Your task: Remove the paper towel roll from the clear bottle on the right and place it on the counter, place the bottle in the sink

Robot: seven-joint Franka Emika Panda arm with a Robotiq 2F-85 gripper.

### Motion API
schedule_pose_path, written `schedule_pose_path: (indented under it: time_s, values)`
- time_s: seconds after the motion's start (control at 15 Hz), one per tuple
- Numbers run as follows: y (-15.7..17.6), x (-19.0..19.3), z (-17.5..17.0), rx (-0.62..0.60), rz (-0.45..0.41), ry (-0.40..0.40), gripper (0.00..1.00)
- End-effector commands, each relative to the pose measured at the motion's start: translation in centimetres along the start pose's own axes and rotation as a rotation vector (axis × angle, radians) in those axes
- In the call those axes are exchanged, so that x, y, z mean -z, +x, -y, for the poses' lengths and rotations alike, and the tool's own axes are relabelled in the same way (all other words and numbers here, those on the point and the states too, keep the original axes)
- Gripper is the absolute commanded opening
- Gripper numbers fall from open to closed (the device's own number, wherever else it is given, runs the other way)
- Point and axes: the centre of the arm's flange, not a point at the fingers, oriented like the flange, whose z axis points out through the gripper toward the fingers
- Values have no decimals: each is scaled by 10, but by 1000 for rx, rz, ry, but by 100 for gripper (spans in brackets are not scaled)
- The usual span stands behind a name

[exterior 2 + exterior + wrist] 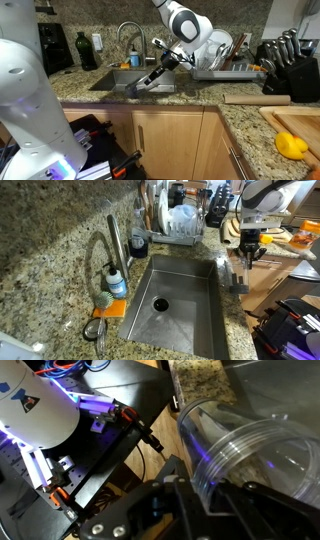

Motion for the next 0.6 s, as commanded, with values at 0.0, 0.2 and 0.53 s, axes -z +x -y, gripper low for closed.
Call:
schedule_pose_path:
  time_s: [0.0,0.2,0.53]
  values:
    - [20,-51,43,108,-50,-153,4]
    - [9,-34,63,307,-36,-112,4]
    - [9,75,9,415,31,134,4]
